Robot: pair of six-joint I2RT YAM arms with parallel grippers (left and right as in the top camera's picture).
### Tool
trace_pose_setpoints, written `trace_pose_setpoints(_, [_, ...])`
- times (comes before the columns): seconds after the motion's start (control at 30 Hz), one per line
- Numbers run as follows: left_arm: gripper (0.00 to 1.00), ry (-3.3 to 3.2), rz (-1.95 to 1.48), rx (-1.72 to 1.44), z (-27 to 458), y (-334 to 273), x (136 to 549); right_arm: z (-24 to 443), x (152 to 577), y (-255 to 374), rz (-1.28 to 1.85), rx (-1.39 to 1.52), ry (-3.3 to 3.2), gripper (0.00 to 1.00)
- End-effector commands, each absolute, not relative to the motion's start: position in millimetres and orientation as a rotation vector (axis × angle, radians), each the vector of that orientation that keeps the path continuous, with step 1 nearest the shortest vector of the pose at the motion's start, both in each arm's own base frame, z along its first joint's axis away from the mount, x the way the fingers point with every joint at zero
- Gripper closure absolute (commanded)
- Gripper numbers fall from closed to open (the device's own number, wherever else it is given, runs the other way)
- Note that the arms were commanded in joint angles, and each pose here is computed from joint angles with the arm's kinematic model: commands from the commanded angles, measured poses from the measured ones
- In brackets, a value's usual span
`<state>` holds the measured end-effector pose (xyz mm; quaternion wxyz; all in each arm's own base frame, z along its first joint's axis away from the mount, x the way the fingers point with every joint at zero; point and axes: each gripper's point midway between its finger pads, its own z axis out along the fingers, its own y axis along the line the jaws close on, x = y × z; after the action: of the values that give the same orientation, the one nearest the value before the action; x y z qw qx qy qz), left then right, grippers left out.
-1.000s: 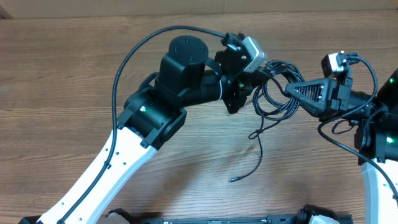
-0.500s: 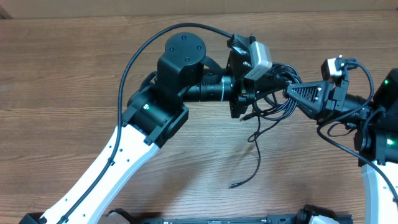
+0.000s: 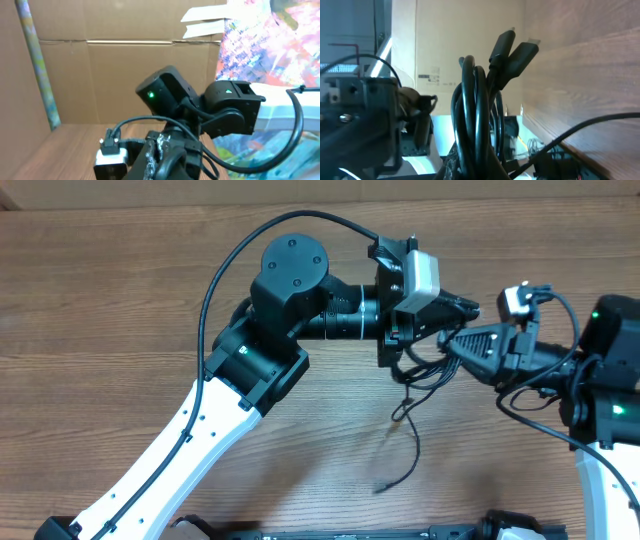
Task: Untangle cables
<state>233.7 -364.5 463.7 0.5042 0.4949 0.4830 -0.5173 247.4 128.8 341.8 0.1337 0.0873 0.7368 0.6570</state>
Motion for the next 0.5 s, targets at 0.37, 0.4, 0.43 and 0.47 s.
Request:
trace_pose_setpoints(0.37, [0.96, 1.131, -1.16, 1.086, 497, -334, 254, 308, 249, 131, 1.72, 0.282, 2.238, 0.96])
trace_pose_setpoints(0.4, [0.96, 1.128, -1.152, 1.08, 499, -331, 255, 304, 250, 130, 1.7, 0.306, 2.25, 0.96])
trace_pose_setpoints(0.43, [0.96, 1.127, -1.142, 1.073, 501, -327, 257, 301, 252, 128, 1.681, 0.325, 2.259, 0.96])
trace_pose_setpoints(0.47, [0.96, 1.125, -1.135, 1.068, 503, -324, 257, 299, 253, 127, 1.662, 0.337, 2.264, 0.96])
